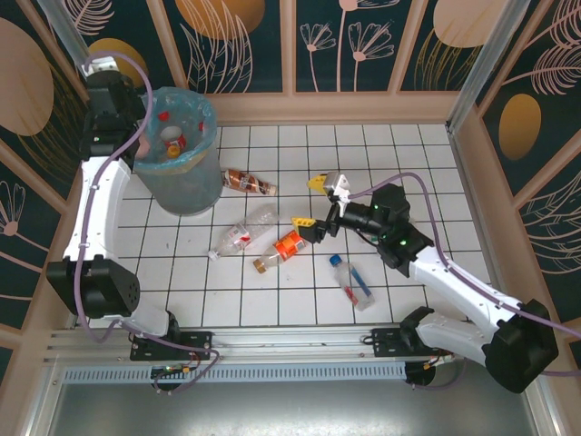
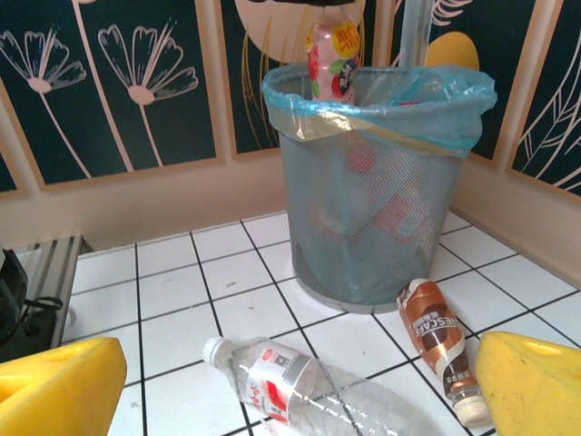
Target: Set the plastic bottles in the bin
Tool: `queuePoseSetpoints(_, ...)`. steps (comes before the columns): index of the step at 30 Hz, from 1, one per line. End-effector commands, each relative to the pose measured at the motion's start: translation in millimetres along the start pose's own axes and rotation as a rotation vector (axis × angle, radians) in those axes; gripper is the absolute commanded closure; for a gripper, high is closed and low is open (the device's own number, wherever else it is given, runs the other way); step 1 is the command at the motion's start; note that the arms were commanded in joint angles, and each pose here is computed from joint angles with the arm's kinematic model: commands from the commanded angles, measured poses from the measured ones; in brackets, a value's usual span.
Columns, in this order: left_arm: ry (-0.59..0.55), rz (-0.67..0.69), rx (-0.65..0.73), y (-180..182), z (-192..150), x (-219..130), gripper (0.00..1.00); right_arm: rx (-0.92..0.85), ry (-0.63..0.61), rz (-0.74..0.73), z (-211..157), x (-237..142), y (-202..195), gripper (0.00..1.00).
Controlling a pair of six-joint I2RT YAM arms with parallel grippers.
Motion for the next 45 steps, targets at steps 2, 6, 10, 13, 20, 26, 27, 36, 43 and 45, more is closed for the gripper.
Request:
queuePoseSetpoints(2, 0.010, -0.086, 0.007, -18, -25, 15, 1.00, -0.042, 0.023, 0.001, 3, 10, 3, 0.01)
queuePoseSetpoints(6, 0.066, -0.094, 0.039, -25, -52, 27, 1.00, -0.058, 0.062, 0.003, -4, 18, 7, 0.01)
queuePoseSetpoints(10, 0.091, -0.100, 0.061, -30, -73, 33, 1.00, -0.071, 0.075, -0.004, -9, 23, 8, 0.01)
queuePoseSetpoints(13, 0.093, -0.143, 0.052, -37, -80, 34, 1.00, -0.072, 0.080, -0.011, -11, 25, 7, 0.01)
queuePoseSetpoints(20, 0.034, -0.267, -0.017, -50, -42, 21, 1.00, -0.078, 0.079, -0.024, -11, 27, 5, 0.01)
queuePoseSetpoints(26, -0.048, -0.348, -0.076, -51, -2, -5, 1.00, -0.082, 0.085, -0.034, -13, 28, 3, 0.01)
queuePoseSetpoints(27, -0.049, -0.342, -0.072, -50, -2, -6, 1.00, -0.081, 0.086, -0.035, -13, 28, 3, 0.01)
queuePoseSetpoints(36, 0.045, -0.175, 0.025, -37, -41, 26, 1.00, -0.079, 0.094, -0.033, -13, 26, 5, 0.01)
queuePoseSetpoints(43, 0.133, -0.150, 0.059, -44, -72, 52, 1.00, -0.086, 0.098, -0.053, -14, 20, 5, 0.01)
queuePoseSetpoints(45, 0.155, -0.153, 0.059, -46, -80, 56, 1.00, -0.088, 0.103, -0.055, -15, 18, 5, 0.01)
Point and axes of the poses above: each hand's point on the last joint's axis, 136 mm out from that joint toward the fingers, its own x axis out along the fingers, its own y axis along the line the jaws close on, z = x × y, the point moved 2 cm from there along -x, back along the fingers, and after that the axes turned 9 degrees about x, right-handed, at the moved point
